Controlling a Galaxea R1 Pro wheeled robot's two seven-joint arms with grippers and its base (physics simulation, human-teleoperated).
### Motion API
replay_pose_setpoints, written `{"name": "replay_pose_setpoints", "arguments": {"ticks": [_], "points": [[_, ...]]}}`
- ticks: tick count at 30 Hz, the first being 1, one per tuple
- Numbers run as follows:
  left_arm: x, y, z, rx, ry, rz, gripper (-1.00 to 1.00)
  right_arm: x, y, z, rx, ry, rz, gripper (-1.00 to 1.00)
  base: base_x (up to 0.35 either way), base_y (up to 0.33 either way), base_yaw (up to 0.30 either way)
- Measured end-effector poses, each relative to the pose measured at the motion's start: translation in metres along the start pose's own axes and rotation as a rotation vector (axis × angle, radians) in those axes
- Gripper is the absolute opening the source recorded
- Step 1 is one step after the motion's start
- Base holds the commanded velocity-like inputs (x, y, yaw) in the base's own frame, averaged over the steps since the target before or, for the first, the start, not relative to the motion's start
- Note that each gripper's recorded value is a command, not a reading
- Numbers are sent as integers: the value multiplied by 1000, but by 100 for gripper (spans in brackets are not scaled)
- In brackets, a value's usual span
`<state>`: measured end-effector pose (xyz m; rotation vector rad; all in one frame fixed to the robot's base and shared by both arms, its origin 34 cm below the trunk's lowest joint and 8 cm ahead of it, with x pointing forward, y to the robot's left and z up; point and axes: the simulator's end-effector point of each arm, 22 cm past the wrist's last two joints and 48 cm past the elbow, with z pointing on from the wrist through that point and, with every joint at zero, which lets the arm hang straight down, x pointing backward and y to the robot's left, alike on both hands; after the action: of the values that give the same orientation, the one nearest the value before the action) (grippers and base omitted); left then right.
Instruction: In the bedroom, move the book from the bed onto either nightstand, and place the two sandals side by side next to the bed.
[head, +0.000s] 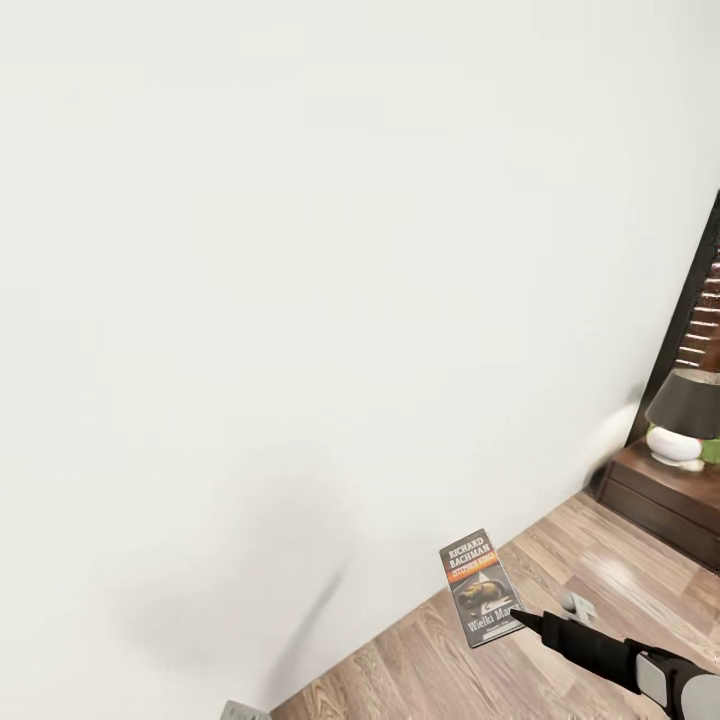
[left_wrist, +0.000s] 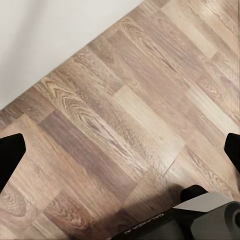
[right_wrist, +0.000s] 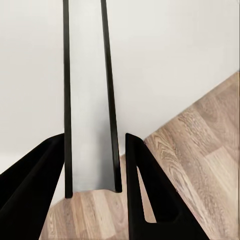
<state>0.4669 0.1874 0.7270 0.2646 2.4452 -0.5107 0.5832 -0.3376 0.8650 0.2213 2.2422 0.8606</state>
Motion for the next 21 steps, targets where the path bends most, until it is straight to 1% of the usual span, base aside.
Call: {"name": "replay_pose_setpoints", "arguments": {"ticks": [14,17,21], "points": [[1,1,0,-5,1,2,100,0,0,0,1,0,0,-100,6,0,-282],[0,1,0,-5,1,2,100,0,0,0,1,0,0,-100,192,0,-282],[1,1,-1,-5,1,2,100,0,0,0,1,0,0,-100,290,0,-282]]}}
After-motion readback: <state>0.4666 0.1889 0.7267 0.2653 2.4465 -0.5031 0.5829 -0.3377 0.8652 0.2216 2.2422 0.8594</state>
